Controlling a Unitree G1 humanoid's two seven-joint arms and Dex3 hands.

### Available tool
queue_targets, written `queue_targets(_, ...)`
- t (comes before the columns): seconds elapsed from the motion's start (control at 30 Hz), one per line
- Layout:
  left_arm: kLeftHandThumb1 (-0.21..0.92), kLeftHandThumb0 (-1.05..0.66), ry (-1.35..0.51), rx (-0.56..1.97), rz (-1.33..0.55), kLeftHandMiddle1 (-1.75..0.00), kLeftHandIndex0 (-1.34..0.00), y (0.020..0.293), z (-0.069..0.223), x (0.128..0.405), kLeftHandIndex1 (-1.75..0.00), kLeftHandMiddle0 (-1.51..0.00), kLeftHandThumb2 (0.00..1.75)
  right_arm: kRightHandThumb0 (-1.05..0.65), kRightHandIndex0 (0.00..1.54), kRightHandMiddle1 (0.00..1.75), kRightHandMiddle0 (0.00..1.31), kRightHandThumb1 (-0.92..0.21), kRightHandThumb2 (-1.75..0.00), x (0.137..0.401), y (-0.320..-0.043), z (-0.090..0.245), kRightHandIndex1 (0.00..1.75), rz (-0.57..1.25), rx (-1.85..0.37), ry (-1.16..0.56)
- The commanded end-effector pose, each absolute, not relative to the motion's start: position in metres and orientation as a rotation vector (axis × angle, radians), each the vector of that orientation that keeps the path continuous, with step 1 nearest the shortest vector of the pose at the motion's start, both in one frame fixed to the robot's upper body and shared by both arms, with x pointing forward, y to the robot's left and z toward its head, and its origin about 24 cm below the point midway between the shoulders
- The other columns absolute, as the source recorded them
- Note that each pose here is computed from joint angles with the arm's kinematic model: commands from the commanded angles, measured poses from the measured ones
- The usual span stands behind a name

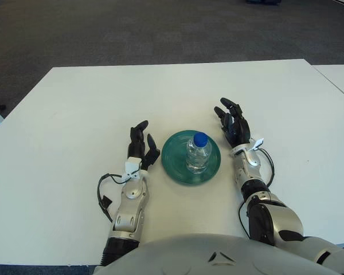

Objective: Put the bottle into the plate.

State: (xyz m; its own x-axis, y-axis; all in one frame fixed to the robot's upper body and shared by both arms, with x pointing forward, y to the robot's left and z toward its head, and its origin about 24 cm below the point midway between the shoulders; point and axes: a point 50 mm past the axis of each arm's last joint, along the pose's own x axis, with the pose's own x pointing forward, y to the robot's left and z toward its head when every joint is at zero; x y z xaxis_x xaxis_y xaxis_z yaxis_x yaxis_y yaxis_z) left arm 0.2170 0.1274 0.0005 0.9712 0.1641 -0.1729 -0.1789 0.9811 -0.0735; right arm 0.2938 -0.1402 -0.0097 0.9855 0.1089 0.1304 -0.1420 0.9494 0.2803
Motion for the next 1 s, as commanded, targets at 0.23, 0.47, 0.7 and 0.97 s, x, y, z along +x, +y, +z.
queue_targets(0.23,0.92,-0.88,0.235,-0.117,0.182,-0.02,-0.01,0.140,-0.035,0.212,-0.94,-0.43,0.89,-0.85,0.44,0.82,0.00,-0.92,-0.62,0.249,-0.148,-0.050,0.54,0.094,0.291,0.011)
queue_targets(0.47,0.92,-0.90,0.190,-0.123,0.199,-0.02,-0.05,0.140,-0.036,0.212,-0.96,-0.44,0.89,-0.85,0.43,0.84,0.00,-0.92,-0.66,0.248,-0.148,-0.050,0.52,0.108,0.290,0.019)
queue_targets(0.7,0.92,-0.91,0.136,-0.099,0.197,-0.03,-0.11,0.141,-0.035,0.213,-0.94,-0.47,0.89,-0.88,0.43,0.91,0.00,-0.92,-0.64,0.248,-0.150,-0.047,0.54,0.114,0.304,0.002)
queue_targets(0.97,0.92,-0.95,0.049,-0.078,0.169,-0.02,-0.12,0.137,-0.031,0.217,-0.93,-0.45,0.91,-0.87,0.41,0.98,0.00,-0.92,-0.60,0.250,-0.150,-0.042,0.64,0.116,0.336,-0.033)
